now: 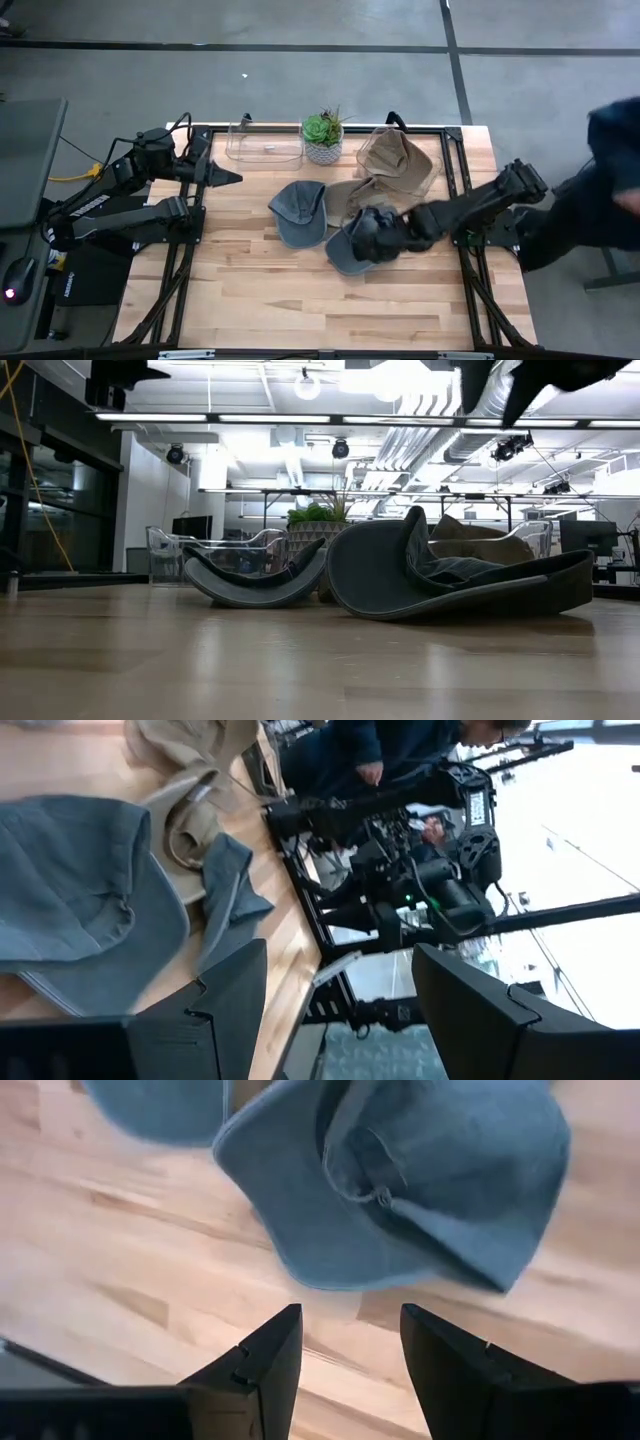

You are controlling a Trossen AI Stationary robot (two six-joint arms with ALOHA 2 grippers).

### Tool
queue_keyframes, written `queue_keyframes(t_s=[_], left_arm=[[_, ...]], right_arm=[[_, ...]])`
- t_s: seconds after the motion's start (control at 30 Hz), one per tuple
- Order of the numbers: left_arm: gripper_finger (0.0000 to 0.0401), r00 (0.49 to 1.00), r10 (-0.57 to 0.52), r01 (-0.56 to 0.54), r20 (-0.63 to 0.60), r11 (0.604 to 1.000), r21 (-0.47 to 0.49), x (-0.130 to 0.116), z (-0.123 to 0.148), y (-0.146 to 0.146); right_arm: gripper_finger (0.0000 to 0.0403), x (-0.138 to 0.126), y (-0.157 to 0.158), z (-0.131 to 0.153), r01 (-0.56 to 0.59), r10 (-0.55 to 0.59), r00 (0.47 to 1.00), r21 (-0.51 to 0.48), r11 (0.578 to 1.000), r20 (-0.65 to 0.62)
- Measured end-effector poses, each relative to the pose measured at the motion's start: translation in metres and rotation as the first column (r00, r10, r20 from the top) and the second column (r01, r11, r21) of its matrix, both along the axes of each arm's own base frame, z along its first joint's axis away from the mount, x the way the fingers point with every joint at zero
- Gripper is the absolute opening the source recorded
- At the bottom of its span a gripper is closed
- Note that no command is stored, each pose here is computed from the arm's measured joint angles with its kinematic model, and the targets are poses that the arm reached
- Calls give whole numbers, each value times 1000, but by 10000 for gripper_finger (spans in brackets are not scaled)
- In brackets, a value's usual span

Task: Pick & Place hat
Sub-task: Put the right blue cap into the left transparent bin

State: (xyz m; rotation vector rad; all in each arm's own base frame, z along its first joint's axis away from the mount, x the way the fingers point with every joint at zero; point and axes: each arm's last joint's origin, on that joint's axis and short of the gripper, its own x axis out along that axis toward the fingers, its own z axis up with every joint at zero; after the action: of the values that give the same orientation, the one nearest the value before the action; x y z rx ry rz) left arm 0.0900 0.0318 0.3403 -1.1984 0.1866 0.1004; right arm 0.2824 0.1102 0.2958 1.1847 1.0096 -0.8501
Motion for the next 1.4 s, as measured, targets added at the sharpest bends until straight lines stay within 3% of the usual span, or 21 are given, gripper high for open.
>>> queue_keyframes(t_s=[0.1, 0.27, 0.47, 0.67, 0.83, 0.93, 1.0, 1.03, 1.17, 1.23, 1.3, 1.4], left_arm=[[232, 999, -33, 33, 3, 999, 1, 0, 0, -1], [232, 997, -80, 80, 9, 997, 19, 0, 0, -2], [232, 993, -120, 119, 14, 992, 40, 0, 0, -3], [232, 989, -145, 145, -8, 989, 37, -1, -2, -4], [232, 985, -166, 168, -35, 984, 54, -2, -5, -5], [232, 984, -171, 173, -41, 983, 67, -2, -6, -5], [232, 984, -171, 174, -41, 982, 73, -2, -6, -5], [232, 984, -171, 173, -41, 982, 73, -2, -6, -5], [232, 985, -170, 173, -41, 982, 73, -2, -6, -5], [232, 985, -170, 172, -41, 982, 72, -2, -6, -5], [232, 985, -167, 169, -42, 983, 67, -2, -6, -5], [232, 986, -163, 166, -42, 985, 55, -2, -6, -5]], right_arm=[[165, -9, 19, 0, 85, -85, 996, 7, 996, 12], [165, -14, 42, -15, 148, -143, 986, 50, 988, -88], [165, -9, 53, -44, 204, -182, 944, 57, 977, -275], [166, -2, 53, -57, 225, -206, 928, 27, 974, -309], [166, -3, 47, -60, -1, -28, 947, -89, 996, -319], [166, -6, 44, -59, -214, 146, 922, -157, 964, -359], [166, -6, 42, -59, -401, 307, 869, -190, 896, -387], [166, -6, 43, -59, -504, 399, 824, -201, 840, -402], [166, -3, 48, -59, -837, 698, 542, -226, 498, -468], [165, -3, 50, -59, -908, 763, 418, -202, 367, -493], [166, -3, 50, -60, -934, 784, 358, -187, 305, -507], [165, -6, 54, -67, -948, 800, 317, -171, 267, -510]])
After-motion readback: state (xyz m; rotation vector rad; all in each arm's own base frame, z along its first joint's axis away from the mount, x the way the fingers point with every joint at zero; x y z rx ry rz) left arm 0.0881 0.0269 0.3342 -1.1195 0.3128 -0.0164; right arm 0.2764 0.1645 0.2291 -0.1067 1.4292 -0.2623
